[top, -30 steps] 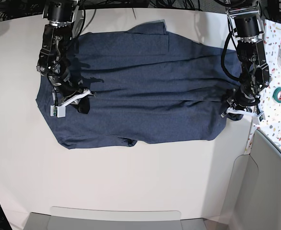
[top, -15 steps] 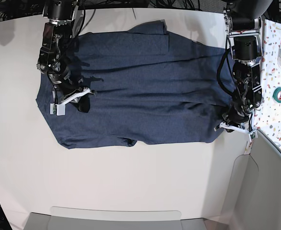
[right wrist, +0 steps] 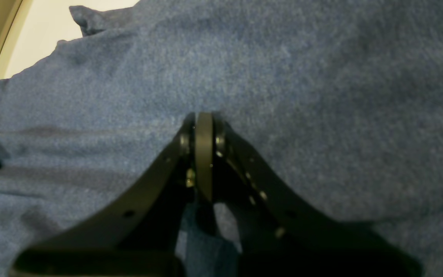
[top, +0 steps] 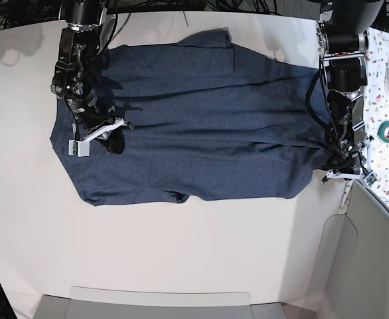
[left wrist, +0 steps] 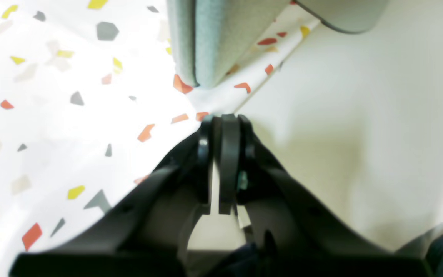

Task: Layout the t-shirt on the table in an organized manner, then fold the t-shirt properly
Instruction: 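Hold the shirt side with the left gripper and tug it outward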

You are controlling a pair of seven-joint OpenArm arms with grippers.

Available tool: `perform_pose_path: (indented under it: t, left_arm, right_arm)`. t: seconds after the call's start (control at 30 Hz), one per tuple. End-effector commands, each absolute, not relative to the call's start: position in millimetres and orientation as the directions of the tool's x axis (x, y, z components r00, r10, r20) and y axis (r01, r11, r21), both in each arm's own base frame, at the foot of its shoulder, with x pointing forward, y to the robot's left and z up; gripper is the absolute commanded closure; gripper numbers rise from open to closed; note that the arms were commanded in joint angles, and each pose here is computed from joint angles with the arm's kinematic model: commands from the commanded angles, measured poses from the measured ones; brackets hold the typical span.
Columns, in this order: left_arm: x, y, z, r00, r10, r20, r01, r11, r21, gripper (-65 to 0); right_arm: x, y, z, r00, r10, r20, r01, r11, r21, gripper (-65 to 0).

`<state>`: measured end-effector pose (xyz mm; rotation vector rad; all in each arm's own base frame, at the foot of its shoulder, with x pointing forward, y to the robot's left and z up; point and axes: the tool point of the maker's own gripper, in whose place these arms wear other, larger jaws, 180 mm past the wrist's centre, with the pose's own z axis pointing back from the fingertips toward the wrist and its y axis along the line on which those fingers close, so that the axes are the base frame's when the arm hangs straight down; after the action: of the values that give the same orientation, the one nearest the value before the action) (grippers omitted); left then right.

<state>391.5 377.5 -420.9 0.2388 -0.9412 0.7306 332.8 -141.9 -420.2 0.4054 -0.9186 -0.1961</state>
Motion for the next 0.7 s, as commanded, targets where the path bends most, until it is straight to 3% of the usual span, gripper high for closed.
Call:
perform_pose_path:
  t: [0.0,0.13,0.37,0.67]
  left_arm:
    - [385,382,-424,0.389,0.492,0.779,-0.684,0.721,-0.115,-2.8]
    - [397,374,-396,0.343,0.458,0.82,-0.639,0.754,-0.154,-2.9]
    - [405,340,-377,0.41,0.499,0.763,-0.568,0.795,-0.214,-5.9]
    - [420,317,-355,0.424,0.441,0.791,-0.435,0.865,-0.249,-5.6]
  right_arm:
    - [280,-151,-475,0.804,-0.23,0.549,0.06,0.949,0.309,0.0]
    - [280,-152,-475,0.803,-0.231,0.549,0.061,0.949,0.309,0.0]
    - [282,-151,-474,0.8,-0.23,0.554,0.058,0.949,0.309,0.0]
    - [283,-146,-474,0.801,-0.233,0.551,0.056,0.946,0.319,0.0]
